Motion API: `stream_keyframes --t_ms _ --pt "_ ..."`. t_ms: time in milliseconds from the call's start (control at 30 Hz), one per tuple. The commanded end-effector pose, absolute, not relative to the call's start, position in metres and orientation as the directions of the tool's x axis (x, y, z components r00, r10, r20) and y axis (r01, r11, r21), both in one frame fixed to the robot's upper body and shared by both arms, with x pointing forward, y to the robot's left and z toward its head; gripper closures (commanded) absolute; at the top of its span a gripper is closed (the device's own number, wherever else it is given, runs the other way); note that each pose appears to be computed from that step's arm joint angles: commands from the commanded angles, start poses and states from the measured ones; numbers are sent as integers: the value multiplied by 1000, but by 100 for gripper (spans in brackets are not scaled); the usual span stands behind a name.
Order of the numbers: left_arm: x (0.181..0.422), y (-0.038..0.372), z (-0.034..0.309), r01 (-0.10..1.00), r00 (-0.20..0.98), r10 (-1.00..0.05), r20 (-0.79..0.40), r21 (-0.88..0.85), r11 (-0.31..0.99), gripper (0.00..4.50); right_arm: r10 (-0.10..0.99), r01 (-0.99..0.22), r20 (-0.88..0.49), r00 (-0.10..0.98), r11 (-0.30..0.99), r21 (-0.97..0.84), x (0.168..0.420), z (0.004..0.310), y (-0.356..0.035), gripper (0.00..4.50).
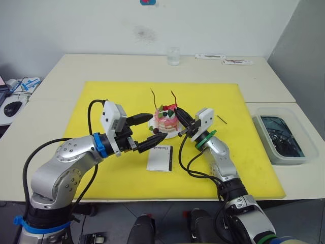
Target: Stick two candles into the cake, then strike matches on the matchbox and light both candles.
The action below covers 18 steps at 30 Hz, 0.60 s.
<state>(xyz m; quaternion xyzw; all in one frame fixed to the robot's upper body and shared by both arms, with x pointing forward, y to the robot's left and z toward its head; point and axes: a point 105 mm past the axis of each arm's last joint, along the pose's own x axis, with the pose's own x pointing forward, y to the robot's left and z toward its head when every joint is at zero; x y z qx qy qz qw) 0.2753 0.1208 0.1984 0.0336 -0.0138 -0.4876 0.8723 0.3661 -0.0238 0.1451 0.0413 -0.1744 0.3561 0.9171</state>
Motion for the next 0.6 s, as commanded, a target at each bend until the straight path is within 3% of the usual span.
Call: stream_keyframes --t_ms 33,600 --pt "271 118 206 851 515 -857 13 113 513 0 610 -647 339 716 763 -5 367 137 -27 448" --pt "270 117 204 855 509 -861 5 118 506 0 597 -668 451 663 744 -4 357 174 -22 448"
